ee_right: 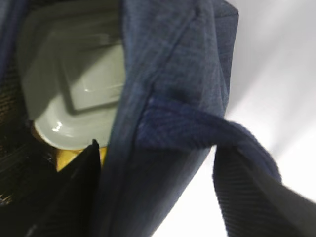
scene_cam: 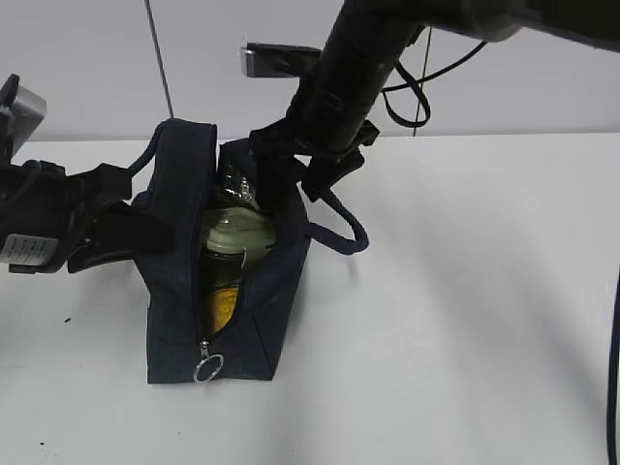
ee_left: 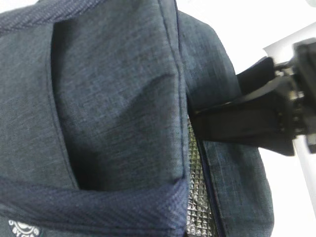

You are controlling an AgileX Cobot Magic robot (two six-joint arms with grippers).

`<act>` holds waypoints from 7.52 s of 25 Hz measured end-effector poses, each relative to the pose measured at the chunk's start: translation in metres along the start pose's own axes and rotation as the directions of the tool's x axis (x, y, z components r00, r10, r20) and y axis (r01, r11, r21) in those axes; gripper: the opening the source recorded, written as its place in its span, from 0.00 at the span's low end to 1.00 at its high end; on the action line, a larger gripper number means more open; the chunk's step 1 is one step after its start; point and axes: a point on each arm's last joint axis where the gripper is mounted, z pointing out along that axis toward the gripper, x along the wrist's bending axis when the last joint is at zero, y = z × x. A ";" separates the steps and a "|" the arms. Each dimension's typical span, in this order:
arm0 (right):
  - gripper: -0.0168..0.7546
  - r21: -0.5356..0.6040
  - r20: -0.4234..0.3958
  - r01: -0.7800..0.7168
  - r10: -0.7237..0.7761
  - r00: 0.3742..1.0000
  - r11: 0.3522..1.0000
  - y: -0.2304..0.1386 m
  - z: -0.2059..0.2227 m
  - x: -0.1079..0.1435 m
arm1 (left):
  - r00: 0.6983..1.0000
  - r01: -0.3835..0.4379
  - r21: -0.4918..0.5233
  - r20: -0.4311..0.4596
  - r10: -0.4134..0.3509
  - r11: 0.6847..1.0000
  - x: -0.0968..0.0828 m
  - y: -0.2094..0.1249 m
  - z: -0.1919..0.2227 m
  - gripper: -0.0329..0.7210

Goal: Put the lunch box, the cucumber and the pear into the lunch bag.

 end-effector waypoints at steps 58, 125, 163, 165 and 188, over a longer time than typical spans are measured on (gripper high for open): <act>0.03 0.091 0.364 0.041 -0.072 0.929 0.995 -0.018 -0.031 -0.022 | 0.989 0.005 0.056 0.149 -0.014 0.998 -0.022 0.019 0.053 0.02; 0.03 0.089 0.364 0.042 -0.072 0.929 0.995 -0.018 -0.031 -0.022 | 0.989 0.005 0.056 0.149 -0.014 0.998 -0.022 0.019 0.053 0.02; 0.03 0.089 0.364 0.042 -0.072 0.929 0.995 -0.018 -0.031 -0.022 | 0.989 0.005 0.056 0.149 -0.014 0.998 -0.022 0.019 0.053 0.02; 0.03 0.089 0.364 0.042 -0.072 0.929 0.995 -0.018 -0.031 -0.022 | 0.989 0.005 0.056 0.149 -0.014 0.998 -0.022 0.019 0.053 0.02; 0.03 0.094 0.384 0.045 -0.078 0.920 0.995 -0.018 -0.032 -0.024 | 0.988 0.005 0.061 0.157 -0.014 0.998 -0.023 0.019 0.052 0.02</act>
